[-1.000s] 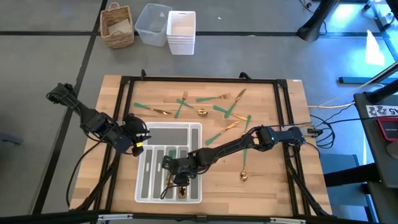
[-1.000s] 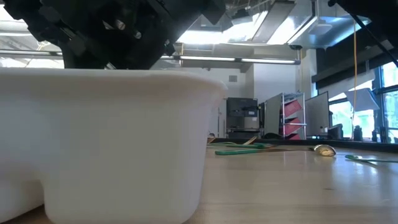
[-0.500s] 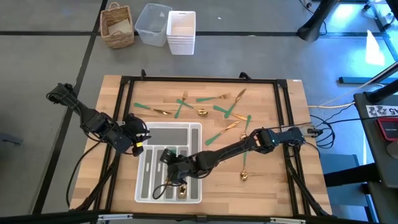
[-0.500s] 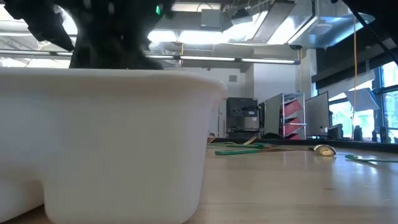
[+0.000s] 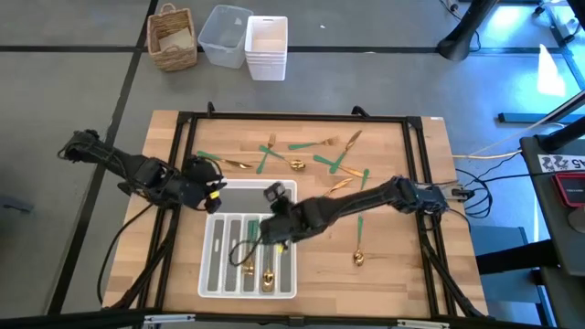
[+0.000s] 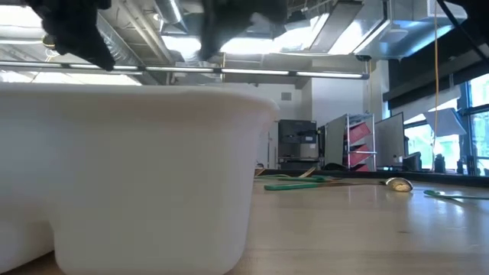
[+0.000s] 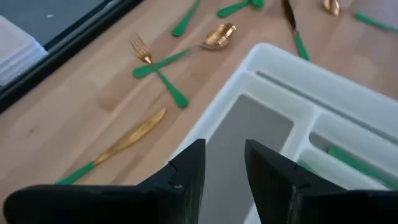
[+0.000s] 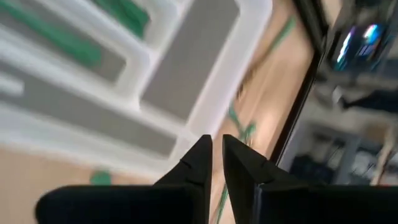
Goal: Sort silverware
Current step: Put the fork in the silverware tray
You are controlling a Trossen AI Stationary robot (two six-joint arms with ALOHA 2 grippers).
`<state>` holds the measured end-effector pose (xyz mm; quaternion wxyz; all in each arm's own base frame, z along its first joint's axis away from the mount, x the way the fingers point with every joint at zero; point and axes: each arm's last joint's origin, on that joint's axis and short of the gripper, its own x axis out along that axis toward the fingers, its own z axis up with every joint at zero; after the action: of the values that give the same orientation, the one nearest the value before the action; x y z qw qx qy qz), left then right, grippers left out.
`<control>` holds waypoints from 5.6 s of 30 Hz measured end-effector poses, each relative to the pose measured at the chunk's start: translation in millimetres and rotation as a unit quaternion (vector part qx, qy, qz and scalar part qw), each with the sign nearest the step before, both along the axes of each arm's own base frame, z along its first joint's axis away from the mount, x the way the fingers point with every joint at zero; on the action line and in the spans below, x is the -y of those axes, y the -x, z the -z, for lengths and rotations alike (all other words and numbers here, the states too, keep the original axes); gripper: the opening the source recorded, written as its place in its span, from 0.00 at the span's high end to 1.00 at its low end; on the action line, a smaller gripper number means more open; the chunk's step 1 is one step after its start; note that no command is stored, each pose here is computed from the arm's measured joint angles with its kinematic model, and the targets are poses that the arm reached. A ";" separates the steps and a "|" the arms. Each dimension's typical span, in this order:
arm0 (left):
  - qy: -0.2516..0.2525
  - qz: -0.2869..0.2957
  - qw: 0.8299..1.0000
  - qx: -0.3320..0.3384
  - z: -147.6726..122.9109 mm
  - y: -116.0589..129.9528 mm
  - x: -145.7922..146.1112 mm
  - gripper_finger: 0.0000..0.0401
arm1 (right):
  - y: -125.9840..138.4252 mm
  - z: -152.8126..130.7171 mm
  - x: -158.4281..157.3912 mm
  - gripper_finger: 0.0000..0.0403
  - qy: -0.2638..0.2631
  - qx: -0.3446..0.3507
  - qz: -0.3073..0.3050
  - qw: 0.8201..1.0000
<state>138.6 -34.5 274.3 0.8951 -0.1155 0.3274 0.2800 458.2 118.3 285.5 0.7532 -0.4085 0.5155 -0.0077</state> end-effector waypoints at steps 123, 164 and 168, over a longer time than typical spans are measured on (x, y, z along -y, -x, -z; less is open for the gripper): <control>0.150 -0.043 0.964 -0.217 104.2 -131.2 -208.4 0.99 | 205.2 -205.1 157.7 0.90 -0.384 0.211 0.356 0.826; -0.248 0.706 0.655 -0.103 -19.3 -97.5 30.4 0.99 | 205.2 -205.1 158.1 0.90 -0.387 0.220 0.377 0.813; -0.262 0.736 0.612 -0.121 -7.3 -102.6 46.9 0.99 | 204.1 -205.6 159.3 0.90 -0.386 0.240 0.403 0.794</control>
<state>241.3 -81.4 281.6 0.7446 0.4389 0.3199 -0.3881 254.1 -41.0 491.1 0.8764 0.1756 0.3966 -0.2092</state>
